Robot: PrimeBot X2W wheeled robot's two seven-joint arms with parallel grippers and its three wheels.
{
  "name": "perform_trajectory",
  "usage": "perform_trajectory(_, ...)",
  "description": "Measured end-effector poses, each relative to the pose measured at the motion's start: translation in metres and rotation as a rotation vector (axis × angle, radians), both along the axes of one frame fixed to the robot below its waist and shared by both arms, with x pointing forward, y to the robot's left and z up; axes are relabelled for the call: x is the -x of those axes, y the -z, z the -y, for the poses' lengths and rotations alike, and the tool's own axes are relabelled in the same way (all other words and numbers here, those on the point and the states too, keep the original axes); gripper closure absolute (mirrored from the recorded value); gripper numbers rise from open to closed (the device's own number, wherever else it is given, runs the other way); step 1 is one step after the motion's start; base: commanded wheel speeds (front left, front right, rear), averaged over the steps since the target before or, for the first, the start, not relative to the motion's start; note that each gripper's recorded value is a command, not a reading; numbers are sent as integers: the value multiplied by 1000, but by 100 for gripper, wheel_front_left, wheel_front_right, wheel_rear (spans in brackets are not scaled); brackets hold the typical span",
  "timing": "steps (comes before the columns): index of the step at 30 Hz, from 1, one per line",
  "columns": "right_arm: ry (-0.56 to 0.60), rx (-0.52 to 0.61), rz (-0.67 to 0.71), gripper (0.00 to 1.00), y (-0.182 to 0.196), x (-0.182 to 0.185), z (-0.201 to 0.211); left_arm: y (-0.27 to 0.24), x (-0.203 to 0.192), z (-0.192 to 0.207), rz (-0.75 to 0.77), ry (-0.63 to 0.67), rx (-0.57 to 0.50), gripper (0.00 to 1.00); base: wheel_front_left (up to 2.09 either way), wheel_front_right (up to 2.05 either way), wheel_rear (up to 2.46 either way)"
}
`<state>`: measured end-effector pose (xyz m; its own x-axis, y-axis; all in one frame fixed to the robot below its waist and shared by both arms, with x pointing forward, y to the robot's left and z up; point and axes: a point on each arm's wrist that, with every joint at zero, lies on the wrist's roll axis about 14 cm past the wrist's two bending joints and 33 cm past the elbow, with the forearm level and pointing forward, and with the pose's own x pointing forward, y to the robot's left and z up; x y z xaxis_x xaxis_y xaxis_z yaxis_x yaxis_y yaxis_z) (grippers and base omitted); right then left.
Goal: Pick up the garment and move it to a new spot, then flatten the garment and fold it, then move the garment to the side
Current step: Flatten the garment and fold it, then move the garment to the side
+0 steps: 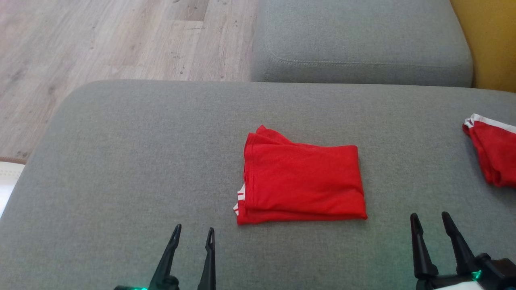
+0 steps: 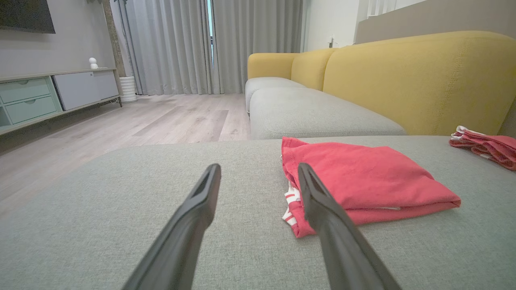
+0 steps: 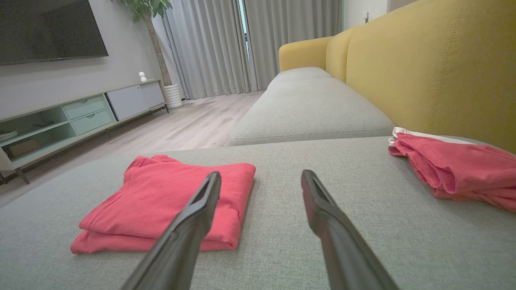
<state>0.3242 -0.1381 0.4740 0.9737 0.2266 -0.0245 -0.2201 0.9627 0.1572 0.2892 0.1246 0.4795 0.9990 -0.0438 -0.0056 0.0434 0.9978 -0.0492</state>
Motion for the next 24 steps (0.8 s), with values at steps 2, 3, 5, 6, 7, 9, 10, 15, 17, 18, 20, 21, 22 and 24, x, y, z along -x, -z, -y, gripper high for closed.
perform_trajectory(2, -2, -1, -1, 0, 0, 0, -1, 2, 0, -2, -5, -4, 0, 0, 0, 0, 0)
perform_trajectory(3, -4, -1, -2, 0, 1, 0, -1, 2, 0, -3, -6, -6, -1, 0, 0, 0, 0)
perform_trajectory(5, -8, -1, -4, 0, 1, -1, -3, 3, 0, -3, -9, -7, -1, 0, 0, 0, 0)
perform_trajectory(6, -10, -2, -5, 0, 1, -1, -3, 3, 1, -3, -10, -6, -5, 0, 0, 0, 0)
perform_trajectory(7, -11, -2, -5, 0, 1, -1, -4, 4, 1, -3, -10, -5, -9, 0, 0, 0, 0)
perform_trajectory(9, -12, -2, -7, 0, 2, -1, -4, 4, 1, -3, -10, -3, -16, 0, 0, 0, 0)
perform_trajectory(10, -13, -2, -8, 0, 2, -1, -5, 4, 1, -2, -11, 2, -18, 0, 0, 0, 0)
perform_trajectory(15, -23, -1, -38, 0, 11, 0, -8, 6, 1, 1, -14, 20, -42, 0, 0, 0, 0)
perform_trajectory(17, -33, 2, -62, 0, 19, 1, -10, 4, 0, 6, -10, 40, -50, 0, 0, 0, 0)
perform_trajectory(18, -41, 1, -76, 0, 23, 1, -12, 3, 0, 8, -8, 45, -49, 0, 0, 0, 0)
perform_trajectory(20, -55, -18, -112, 0, 32, 0, -18, 4, -2, 9, -12, 50, -53, 0, 0, 0, 0)
perform_trajectory(21, -66, -30, -131, 0, 37, -1, -22, 5, -3, 10, -17, 54, -55, 0, 0, 0, 0)
perform_trajectory(22, -78, -42, -147, 0, 41, -4, -25, 7, -4, 12, -23, 58, -58, 0, 0, 0, 0)
perform_trajectory(24, -103, -57, -176, 0, 49, -15, -31, 10, -8, 15, -36, 71, -60, 0, 0, 0, 0)
